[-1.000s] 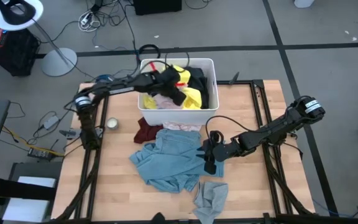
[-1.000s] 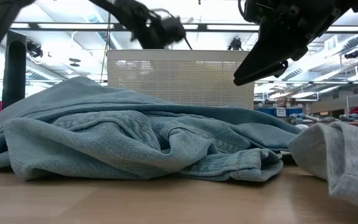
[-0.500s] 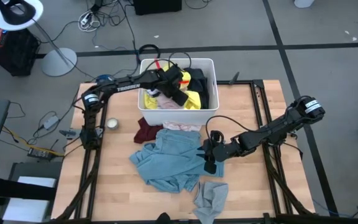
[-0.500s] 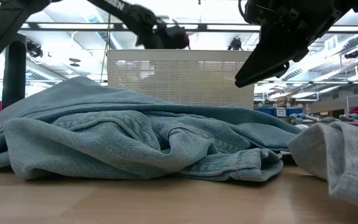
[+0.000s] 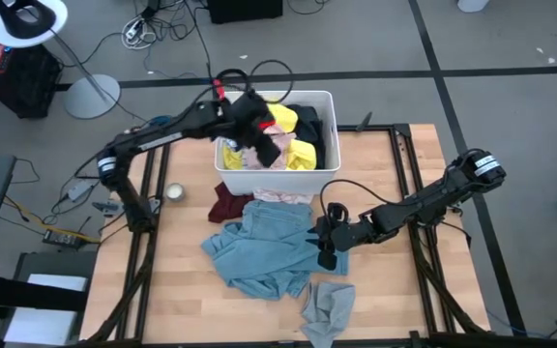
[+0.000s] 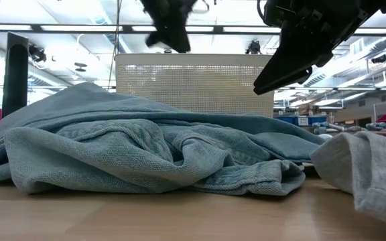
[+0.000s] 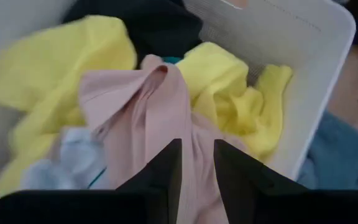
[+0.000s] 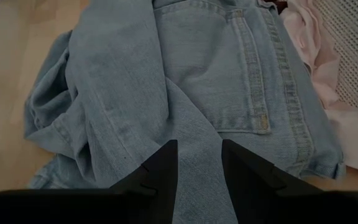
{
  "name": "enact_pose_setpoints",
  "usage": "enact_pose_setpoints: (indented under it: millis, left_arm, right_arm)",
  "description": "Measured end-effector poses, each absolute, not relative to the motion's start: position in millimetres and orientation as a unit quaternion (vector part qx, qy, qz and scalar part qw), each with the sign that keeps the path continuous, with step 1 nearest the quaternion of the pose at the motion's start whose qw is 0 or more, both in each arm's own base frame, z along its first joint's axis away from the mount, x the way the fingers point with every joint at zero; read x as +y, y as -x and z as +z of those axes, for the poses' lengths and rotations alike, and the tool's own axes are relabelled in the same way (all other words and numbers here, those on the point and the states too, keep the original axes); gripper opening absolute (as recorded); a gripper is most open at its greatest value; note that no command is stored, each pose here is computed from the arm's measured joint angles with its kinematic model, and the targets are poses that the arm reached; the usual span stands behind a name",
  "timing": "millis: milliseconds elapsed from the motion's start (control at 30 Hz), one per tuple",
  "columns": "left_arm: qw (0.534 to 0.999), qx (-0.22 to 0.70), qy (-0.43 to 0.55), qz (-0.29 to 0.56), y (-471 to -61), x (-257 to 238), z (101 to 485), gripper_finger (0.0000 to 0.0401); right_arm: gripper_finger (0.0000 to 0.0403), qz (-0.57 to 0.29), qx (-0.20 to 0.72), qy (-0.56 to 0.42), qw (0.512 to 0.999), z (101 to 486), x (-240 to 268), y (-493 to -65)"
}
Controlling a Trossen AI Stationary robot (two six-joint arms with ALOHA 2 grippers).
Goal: Sort clothes
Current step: Put the pink underwear into the white laundry bin, then put the gray shorts into the white laundry bin
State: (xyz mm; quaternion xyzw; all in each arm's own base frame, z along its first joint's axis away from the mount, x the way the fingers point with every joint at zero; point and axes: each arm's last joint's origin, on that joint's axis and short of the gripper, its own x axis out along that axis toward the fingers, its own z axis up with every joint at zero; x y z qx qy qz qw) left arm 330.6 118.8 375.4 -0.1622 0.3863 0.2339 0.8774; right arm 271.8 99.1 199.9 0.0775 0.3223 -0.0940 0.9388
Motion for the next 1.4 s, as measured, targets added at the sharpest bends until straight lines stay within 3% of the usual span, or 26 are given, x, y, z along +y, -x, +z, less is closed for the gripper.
enact_pose_setpoints:
  millis: [133, 333, 600, 867, 1167, 1400]
  left_arm:
    - [0.882, 0.381, 0.111, 0.254, -315, 83, 396, 0.0099]
    - [0.914, 0.352, 0.081, 0.185, -293, 29, 411, 0.0099]
    - [0.939, 0.315, 0.096, 0.100, -256, -22, 352, 0.0099]
    - [0.943, 0.306, 0.113, 0.059, -209, -37, 303, 0.0099]
    - [0.920, 0.353, 0.145, 0.087, -201, -38, 251, 0.0099]
    - [0.932, 0.317, 0.165, 0.051, -196, -52, 208, 0.0099]
  right_arm:
    - [0.0126, -0.094, 0.323, -0.077, 0.938, 200, 99, -272]
    - [0.0126, -0.095, 0.323, -0.079, 0.938, 200, 99, -272]
    - [0.0126, -0.095, 0.320, -0.084, 0.939, 200, 99, -272]
    - [0.0126, -0.102, 0.331, -0.099, 0.933, 198, 99, -270]
    - [0.0126, -0.112, 0.333, -0.125, 0.928, 197, 100, -269]
    - [0.0126, -0.100, 0.345, -0.139, 0.923, 202, 111, -256]
